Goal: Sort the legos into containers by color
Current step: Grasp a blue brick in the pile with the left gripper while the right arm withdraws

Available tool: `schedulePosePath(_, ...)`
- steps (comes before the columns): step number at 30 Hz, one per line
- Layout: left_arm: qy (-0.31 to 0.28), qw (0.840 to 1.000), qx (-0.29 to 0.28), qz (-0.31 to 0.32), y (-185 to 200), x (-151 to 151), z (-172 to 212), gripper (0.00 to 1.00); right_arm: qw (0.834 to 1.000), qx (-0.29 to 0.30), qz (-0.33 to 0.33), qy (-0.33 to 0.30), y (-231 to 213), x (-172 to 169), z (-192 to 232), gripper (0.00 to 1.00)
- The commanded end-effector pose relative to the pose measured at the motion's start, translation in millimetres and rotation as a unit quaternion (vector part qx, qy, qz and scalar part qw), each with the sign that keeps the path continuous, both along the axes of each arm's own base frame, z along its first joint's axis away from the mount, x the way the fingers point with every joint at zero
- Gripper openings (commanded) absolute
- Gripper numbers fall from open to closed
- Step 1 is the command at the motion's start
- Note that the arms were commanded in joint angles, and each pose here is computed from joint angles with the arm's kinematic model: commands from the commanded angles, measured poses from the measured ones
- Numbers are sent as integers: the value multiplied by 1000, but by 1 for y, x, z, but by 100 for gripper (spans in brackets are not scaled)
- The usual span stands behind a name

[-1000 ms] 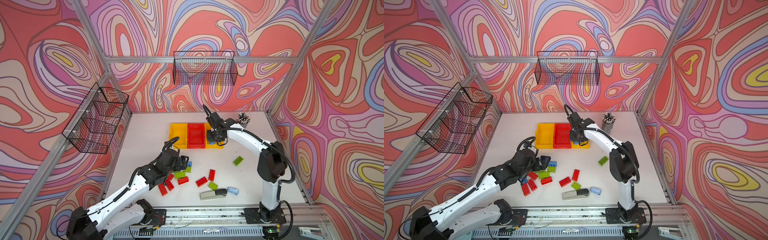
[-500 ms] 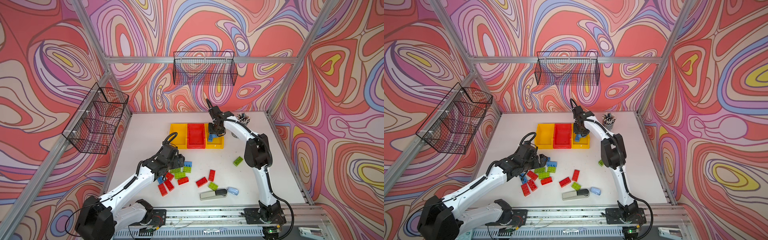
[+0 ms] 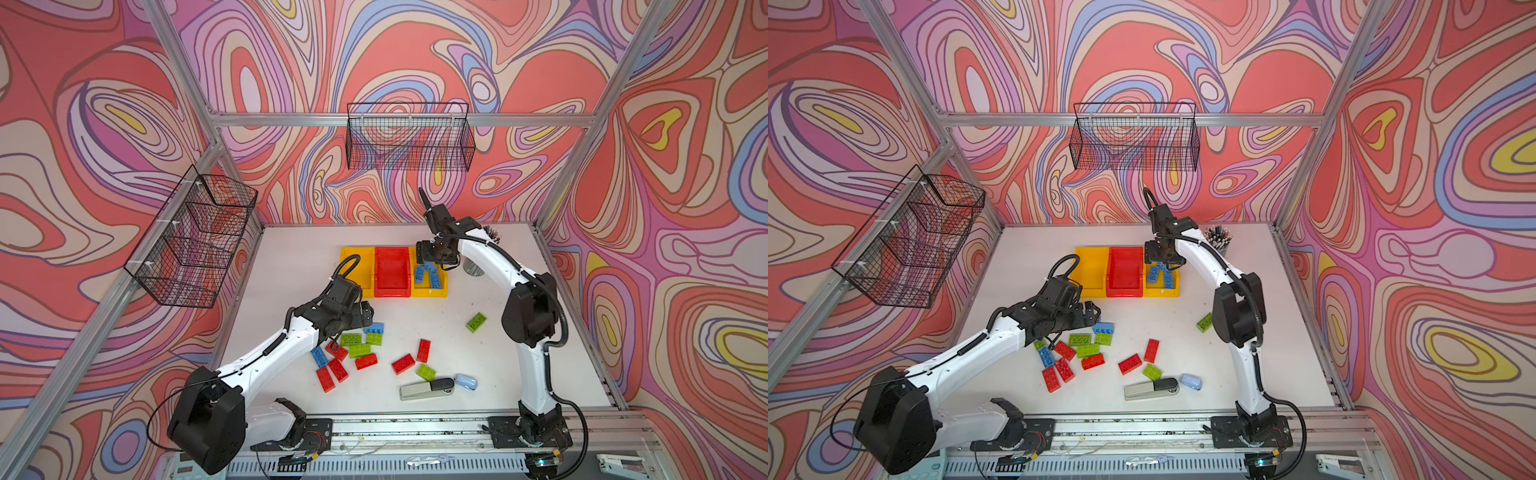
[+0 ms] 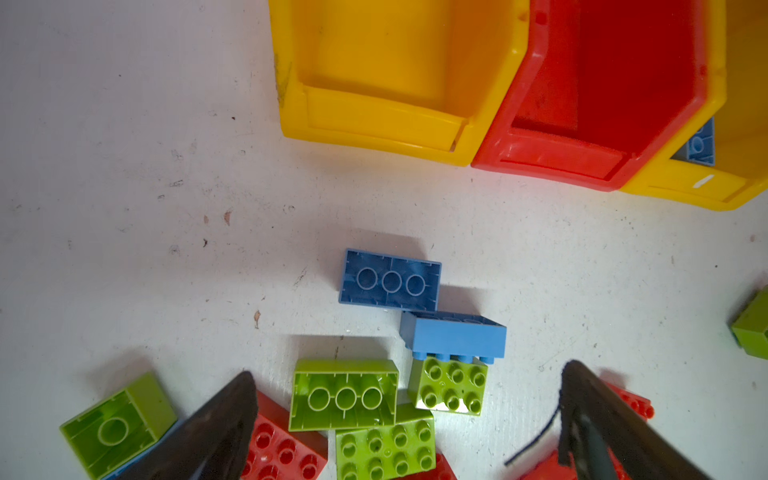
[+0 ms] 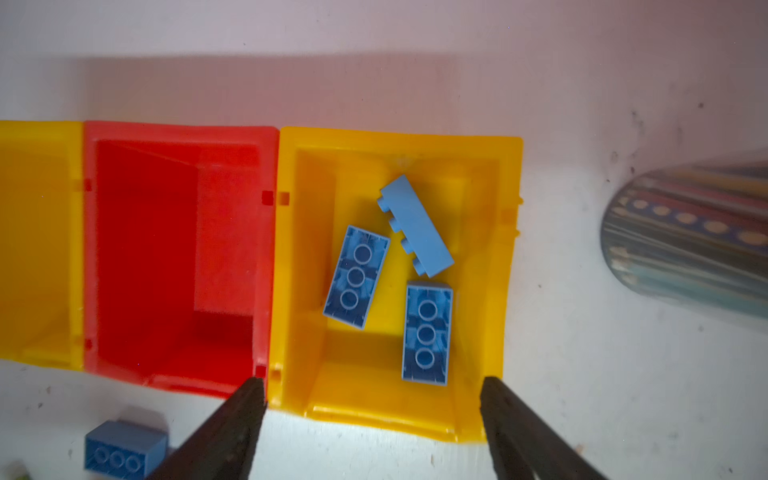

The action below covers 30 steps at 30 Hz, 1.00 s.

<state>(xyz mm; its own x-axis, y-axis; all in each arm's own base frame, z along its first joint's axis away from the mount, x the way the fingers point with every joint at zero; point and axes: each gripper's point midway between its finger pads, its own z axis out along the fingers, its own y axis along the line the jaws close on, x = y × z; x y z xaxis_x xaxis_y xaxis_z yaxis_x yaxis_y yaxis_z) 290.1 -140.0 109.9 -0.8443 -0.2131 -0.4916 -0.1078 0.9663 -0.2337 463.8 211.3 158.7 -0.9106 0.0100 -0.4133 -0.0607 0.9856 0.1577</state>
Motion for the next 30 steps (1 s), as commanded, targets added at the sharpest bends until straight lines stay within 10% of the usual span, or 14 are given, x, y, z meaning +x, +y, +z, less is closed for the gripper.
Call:
schedulePosePath(1,16,1000,3,4,-1,3,-1,100,1000,13,10,-7,-8,-29,30,96)
schedulePosePath(30,124,981,135,-59,-3,27,-72,89,1000,-6,-15,0,-69,-140,67,98)
